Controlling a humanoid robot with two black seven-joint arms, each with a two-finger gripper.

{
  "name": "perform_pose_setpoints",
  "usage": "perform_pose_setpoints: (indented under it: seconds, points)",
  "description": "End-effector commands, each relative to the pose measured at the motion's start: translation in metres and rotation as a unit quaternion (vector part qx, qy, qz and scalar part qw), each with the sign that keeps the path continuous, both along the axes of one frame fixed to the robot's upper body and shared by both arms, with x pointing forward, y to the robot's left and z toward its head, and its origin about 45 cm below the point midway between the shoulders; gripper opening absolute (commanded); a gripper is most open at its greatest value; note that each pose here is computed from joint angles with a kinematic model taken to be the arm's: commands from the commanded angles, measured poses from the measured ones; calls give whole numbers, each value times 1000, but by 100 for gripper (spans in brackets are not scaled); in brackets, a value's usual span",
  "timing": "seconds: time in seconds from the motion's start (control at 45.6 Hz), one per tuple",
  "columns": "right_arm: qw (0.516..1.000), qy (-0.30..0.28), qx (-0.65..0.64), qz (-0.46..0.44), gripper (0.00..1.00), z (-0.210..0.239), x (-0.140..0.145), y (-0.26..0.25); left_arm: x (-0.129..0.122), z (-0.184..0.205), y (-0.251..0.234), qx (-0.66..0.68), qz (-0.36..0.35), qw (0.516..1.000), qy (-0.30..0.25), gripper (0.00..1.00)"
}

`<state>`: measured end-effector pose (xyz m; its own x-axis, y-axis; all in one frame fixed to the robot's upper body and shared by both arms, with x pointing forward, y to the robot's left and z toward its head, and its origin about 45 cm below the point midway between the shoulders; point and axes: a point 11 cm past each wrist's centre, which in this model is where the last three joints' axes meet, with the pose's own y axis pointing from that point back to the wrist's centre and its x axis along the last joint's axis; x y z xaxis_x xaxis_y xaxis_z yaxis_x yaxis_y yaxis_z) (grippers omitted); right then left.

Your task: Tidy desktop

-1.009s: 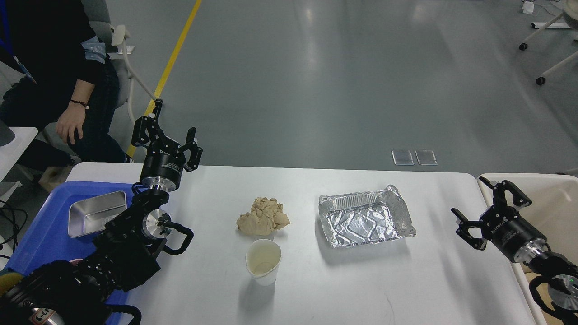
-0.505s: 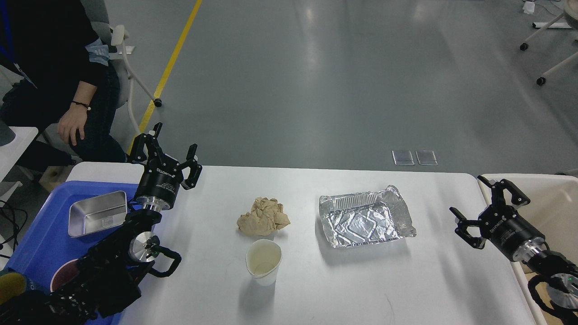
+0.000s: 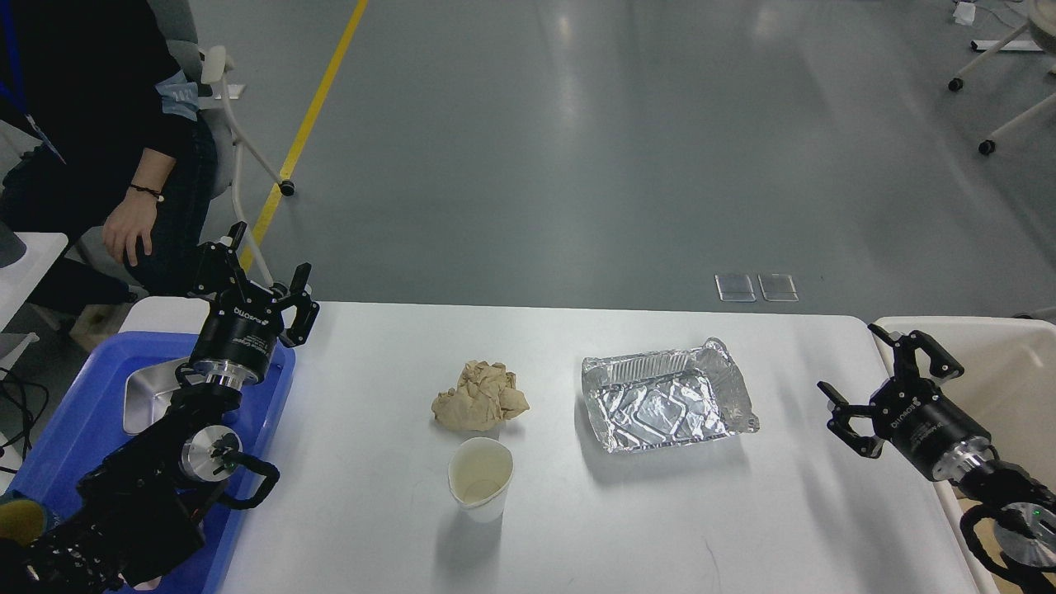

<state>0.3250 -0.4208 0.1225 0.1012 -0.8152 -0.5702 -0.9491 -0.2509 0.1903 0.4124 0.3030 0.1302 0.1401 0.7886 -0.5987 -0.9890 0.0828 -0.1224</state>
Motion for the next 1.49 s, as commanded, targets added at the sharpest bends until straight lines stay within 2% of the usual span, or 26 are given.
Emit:
perform_pose_setpoints:
  seconds: [0.0, 0.329, 0.79, 0.987, 1.185, 1.339, 1.47]
  points:
    - [1000, -1, -1, 0, 100, 1, 0, -1, 3, 3, -5, 5, -9, 1000, -1, 98]
    - [1000, -8, 4, -1, 100, 4, 1, -2, 2, -12, -9, 16, -48, 997, 66, 98]
    - [999, -16, 20, -20, 100, 6, 8, -2, 2, -12, 5, 36, -29, 996, 72, 98]
    - [996, -49, 62, -52, 100, 13, 16, 1, 1, -13, 17, 61, -18, 995, 80, 98]
    - [991, -80, 73, -83, 100, 28, 15, -21, 1, -10, 34, 77, -1, 994, 82, 98]
    - [994, -69, 54, -62, 100, 24, 11, -16, 0, -9, 42, 87, 11, 992, 86, 98]
    - [998, -29, -28, -41, 100, 28, -8, -50, -1, -9, 47, 91, 17, 992, 89, 98]
